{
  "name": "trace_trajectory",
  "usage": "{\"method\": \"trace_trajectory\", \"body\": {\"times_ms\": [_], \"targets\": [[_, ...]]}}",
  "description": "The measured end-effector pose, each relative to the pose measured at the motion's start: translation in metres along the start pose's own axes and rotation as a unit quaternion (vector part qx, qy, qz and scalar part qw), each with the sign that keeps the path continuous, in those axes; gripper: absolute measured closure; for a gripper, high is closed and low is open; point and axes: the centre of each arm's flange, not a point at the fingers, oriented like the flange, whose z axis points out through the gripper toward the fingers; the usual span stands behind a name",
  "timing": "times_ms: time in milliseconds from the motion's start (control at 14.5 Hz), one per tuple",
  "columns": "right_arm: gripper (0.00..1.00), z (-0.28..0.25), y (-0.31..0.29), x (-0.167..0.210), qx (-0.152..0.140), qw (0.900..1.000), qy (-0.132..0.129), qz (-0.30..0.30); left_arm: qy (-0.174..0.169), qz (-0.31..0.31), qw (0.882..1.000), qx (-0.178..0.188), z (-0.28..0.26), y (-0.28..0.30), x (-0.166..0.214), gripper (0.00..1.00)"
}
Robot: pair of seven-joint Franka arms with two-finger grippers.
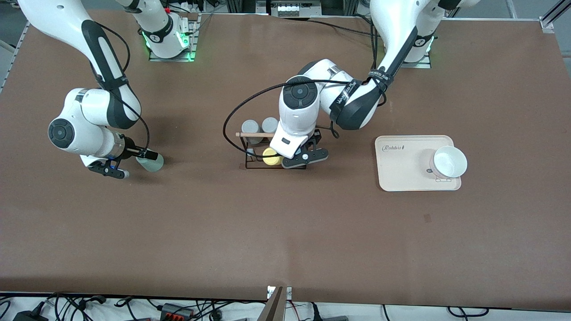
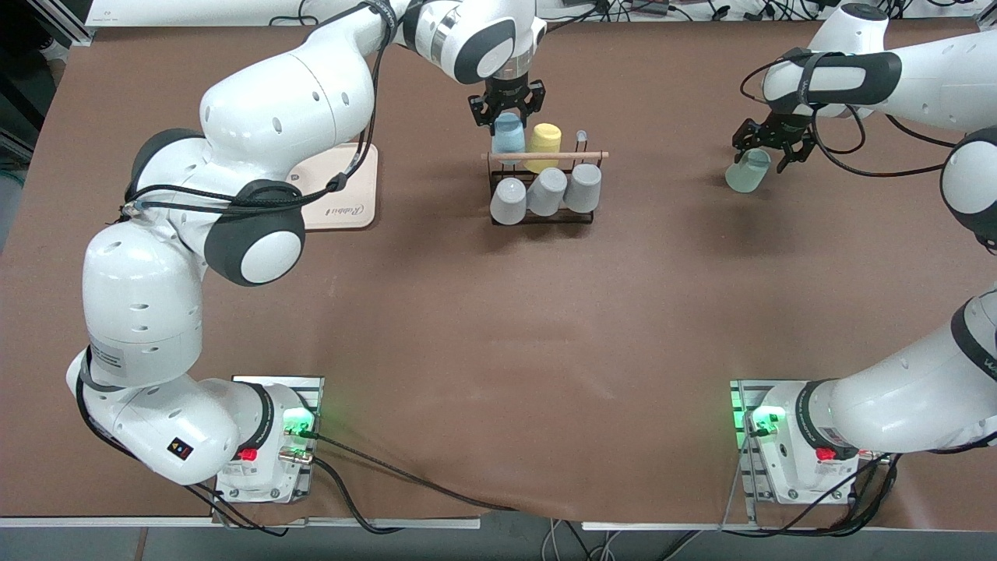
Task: Hang scattered cups on rack with three cups
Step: 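Release the blue cup while the right gripper grasps the mint cup, then carry the mint cup with the right gripper onto the rack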
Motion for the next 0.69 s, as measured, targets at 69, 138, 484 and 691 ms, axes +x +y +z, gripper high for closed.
{"method": "trace_trajectory", "body": {"times_ms": [69,138,484,691], "targets": [[0.00,-0.0006,0.0006,0.0008,0.001,1.000,0.003,0.001,0.003,0.004,1.000,0.003,0.0012,0.0014,-0.0022,0.36],[0.00,-0.0011,0.0017,0.0016,0.001,1.000,0.005,0.002,0.004,0.005,1.000,0.003,0.0014,0.0023,-0.0035,0.30],[0.00,-0.0026,0.0043,0.0040,0.003,1.000,0.013,0.004,0.007,0.006,1.000,0.000,-0.0003,0.0031,-0.0029,0.00],[0.00,0.0002,0.0040,0.0030,0.002,1.000,0.011,0.004,0.011,0.005,1.000,-0.002,-0.0050,0.0011,0.0003,0.00]]}}
